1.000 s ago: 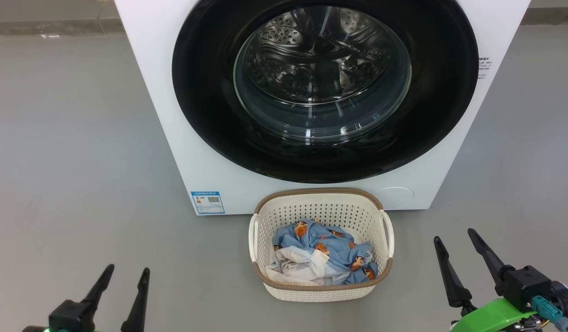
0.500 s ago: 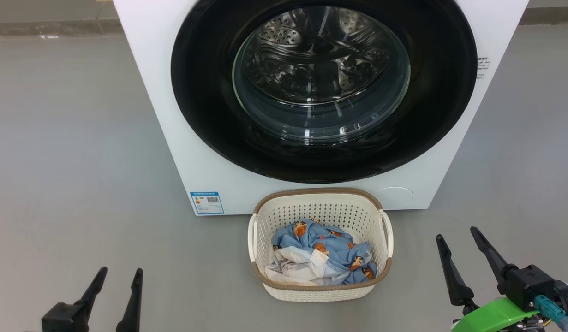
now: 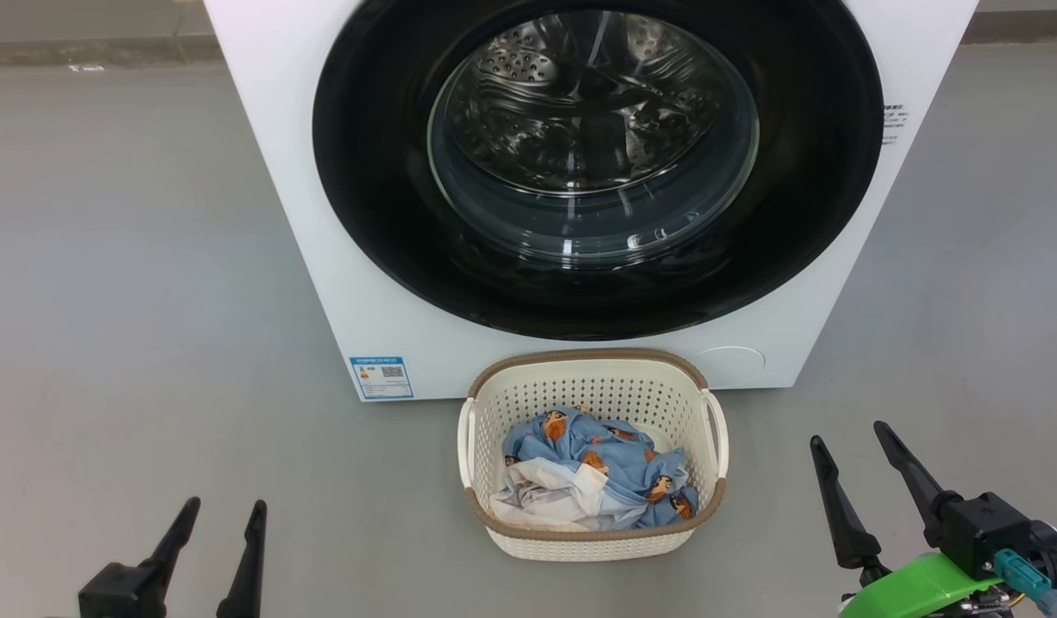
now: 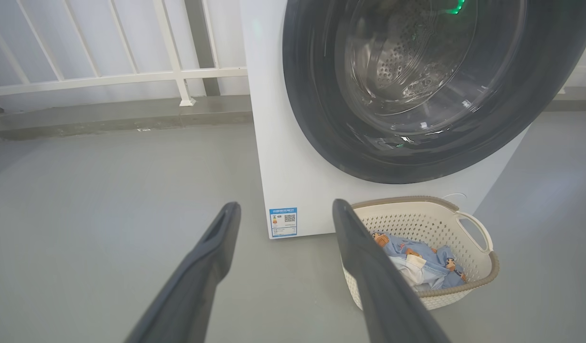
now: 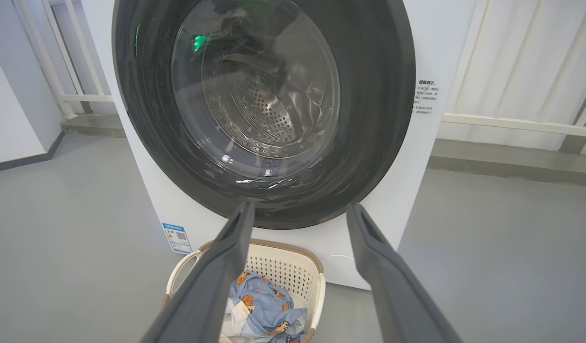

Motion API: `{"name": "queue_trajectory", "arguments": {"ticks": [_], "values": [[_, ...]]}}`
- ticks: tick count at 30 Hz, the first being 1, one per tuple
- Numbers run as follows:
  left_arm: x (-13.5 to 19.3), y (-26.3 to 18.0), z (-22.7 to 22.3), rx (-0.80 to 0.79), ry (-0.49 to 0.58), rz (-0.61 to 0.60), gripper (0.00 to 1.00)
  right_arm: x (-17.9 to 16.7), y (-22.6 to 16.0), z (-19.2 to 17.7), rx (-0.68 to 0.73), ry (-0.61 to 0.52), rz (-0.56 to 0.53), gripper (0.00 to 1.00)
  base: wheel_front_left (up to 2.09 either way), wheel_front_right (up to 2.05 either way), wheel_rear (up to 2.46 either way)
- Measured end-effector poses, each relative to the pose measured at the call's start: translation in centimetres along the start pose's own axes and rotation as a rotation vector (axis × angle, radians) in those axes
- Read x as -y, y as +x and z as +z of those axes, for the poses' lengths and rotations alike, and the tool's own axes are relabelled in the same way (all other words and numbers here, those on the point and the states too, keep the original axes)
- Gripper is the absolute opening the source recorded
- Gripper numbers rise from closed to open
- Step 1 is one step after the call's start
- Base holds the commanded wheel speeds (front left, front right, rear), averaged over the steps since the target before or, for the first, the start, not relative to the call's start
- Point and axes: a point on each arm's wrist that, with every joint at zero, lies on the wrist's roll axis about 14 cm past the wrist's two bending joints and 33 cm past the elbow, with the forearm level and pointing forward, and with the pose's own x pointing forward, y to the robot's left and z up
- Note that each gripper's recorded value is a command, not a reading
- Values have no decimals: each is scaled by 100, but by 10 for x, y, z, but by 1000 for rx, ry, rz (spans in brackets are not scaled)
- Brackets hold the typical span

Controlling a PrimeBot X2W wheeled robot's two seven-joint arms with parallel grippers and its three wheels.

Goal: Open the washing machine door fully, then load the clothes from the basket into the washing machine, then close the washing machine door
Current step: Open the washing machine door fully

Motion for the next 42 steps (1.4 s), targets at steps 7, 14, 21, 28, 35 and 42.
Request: {"name": "queue_trajectory", "arguments": {"ticks": [7, 14, 21, 28, 35, 42], "values": [[1, 1, -1, -2, 0, -3, 100, 0, 0, 0, 0, 3, -3, 100, 70, 70, -140], [2, 2, -1, -3, 0, -6, 100, 1, -1, -1, -3, 3, -6, 100, 117, 117, -235], [0, 2, 0, 2, -4, 4, 100, 1, -1, -1, -4, 2, -6, 100, 118, 118, -235], [-2, 2, 1, 4, -11, 14, 100, 1, 0, -1, -4, 1, -5, 100, 74, 74, -148], [-2, 1, 1, 6, -12, 15, 100, 1, 0, 0, 0, 0, -4, 100, 20, 20, -39], [-2, 1, 2, 7, -11, 14, 100, 0, 0, 1, 3, 2, -3, 100, 0, 0, 0]]}}
